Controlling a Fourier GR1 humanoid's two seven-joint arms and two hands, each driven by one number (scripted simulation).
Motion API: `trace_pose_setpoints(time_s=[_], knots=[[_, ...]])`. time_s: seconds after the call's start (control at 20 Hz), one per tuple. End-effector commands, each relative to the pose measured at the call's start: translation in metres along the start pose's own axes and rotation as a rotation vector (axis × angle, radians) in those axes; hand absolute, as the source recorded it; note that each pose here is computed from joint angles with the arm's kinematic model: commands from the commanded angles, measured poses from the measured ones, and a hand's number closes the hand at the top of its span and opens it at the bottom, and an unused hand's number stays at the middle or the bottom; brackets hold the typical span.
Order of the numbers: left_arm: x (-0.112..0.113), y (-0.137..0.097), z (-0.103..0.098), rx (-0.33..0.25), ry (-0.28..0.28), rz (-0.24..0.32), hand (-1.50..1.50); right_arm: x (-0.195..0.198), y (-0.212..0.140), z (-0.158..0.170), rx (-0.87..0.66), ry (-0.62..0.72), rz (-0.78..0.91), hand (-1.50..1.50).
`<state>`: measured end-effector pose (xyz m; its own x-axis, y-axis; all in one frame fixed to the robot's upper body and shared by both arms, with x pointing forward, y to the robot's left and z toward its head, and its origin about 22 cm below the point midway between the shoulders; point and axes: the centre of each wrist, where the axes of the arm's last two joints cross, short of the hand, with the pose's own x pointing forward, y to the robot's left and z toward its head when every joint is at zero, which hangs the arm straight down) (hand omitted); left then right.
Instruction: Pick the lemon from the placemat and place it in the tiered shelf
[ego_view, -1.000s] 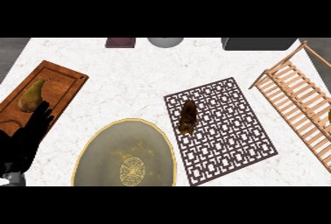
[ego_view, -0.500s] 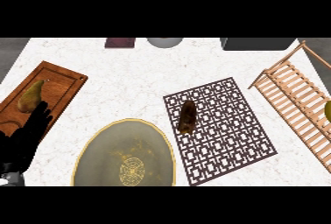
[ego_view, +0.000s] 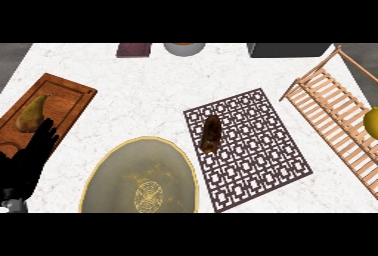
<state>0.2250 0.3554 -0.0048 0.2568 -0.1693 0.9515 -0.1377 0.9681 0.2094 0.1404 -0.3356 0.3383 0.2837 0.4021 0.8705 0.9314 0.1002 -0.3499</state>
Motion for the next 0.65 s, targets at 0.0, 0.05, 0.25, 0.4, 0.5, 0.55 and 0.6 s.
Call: trace_pose_setpoints(time_s=[0.0,0.05,0.25,0.4,0.5,0.55,0.6], knots=[[-0.013,0.007,0.007,0.026,0.022,0.007,0.00,-0.001,-0.043,0.015,-0.034,0.117,0.028,-1.50],[-0.005,0.010,0.005,0.049,0.011,-0.004,0.00,-0.007,-0.053,0.017,-0.067,0.099,0.027,-1.50],[-0.013,0.015,0.013,0.055,0.044,-0.002,0.00,-0.002,-0.068,0.010,-0.061,0.120,0.103,-1.50],[-0.020,0.023,0.018,0.084,0.073,0.001,0.00,-0.007,-0.079,0.001,-0.047,0.144,0.121,-1.50],[-0.018,0.021,0.020,0.092,0.075,-0.005,0.00,-0.007,-0.088,-0.007,-0.028,0.116,0.134,-1.50],[-0.021,0.023,0.021,0.100,0.076,0.003,0.00,-0.008,-0.091,-0.002,-0.031,0.111,0.132,-1.50],[-0.033,0.022,0.029,0.088,0.101,-0.008,0.00,-0.008,-0.098,-0.004,-0.036,0.088,0.134,-1.50]])
